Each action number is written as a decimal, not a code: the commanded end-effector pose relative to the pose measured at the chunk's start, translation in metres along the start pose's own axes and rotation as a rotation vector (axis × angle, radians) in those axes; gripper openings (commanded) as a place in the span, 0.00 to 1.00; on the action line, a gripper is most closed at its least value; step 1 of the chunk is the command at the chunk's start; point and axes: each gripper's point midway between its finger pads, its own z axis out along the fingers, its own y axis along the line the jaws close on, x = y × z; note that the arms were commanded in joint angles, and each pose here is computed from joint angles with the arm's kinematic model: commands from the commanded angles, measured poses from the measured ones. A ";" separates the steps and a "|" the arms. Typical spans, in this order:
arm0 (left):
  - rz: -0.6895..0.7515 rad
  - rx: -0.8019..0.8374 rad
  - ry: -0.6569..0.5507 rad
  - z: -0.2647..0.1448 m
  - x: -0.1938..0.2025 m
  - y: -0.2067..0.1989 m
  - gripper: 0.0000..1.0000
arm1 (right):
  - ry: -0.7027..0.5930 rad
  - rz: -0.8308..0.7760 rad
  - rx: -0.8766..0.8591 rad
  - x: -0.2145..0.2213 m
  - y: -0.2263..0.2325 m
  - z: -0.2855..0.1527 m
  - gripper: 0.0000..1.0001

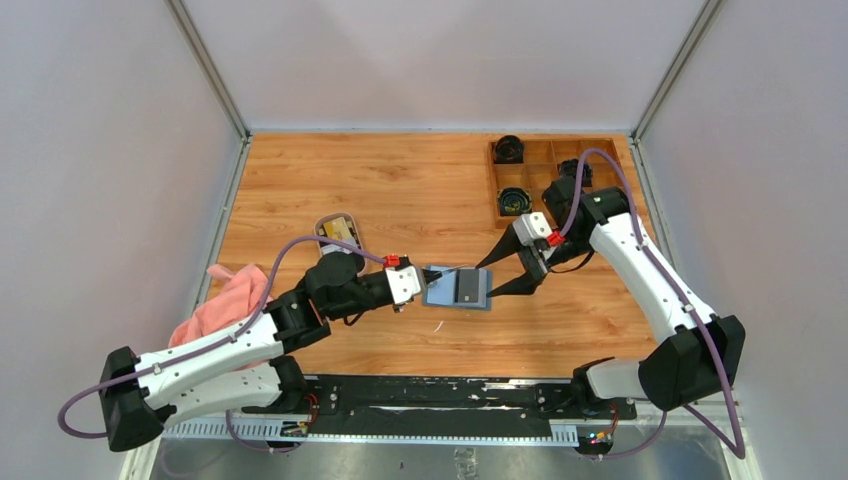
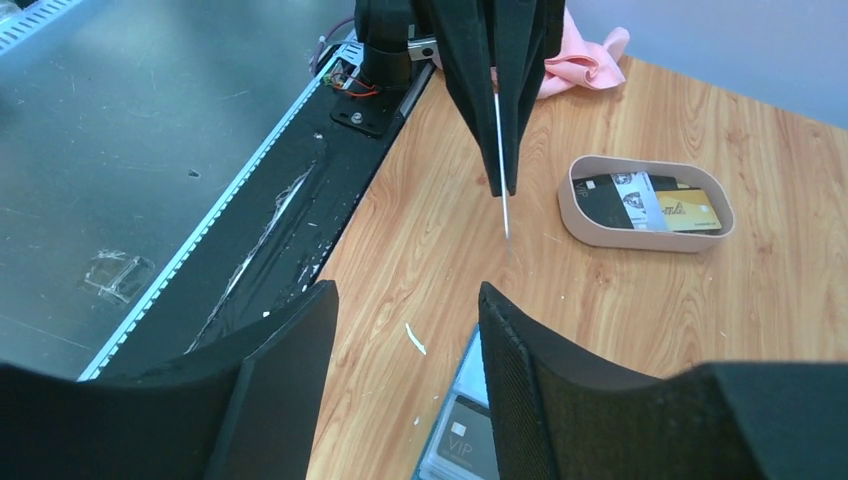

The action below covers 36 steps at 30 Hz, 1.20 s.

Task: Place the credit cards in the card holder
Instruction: Pick up the credit card from the storage box, then insert the credit card into the card holder.

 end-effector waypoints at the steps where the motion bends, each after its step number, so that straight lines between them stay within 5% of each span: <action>1: -0.137 0.033 -0.113 0.012 -0.018 -0.011 0.00 | -0.048 0.063 0.032 -0.003 -0.006 0.000 0.56; 22: -0.418 0.018 -0.192 0.029 -0.010 -0.021 0.00 | -0.096 0.285 0.023 -0.001 -0.011 0.008 0.48; 28: -0.461 0.021 -0.202 0.034 -0.009 -0.022 0.00 | -0.076 0.305 0.007 0.002 -0.009 0.014 0.35; 32: -0.475 0.024 -0.194 0.037 -0.007 -0.022 0.00 | -0.028 0.347 0.024 0.011 -0.014 0.016 0.07; 34: -0.494 0.015 -0.189 0.035 -0.003 -0.020 0.00 | 0.004 0.372 0.046 0.017 -0.015 0.015 0.00; 36: -0.545 -0.012 -0.182 0.031 0.003 -0.012 0.14 | 0.031 0.397 0.073 0.027 -0.017 0.013 0.00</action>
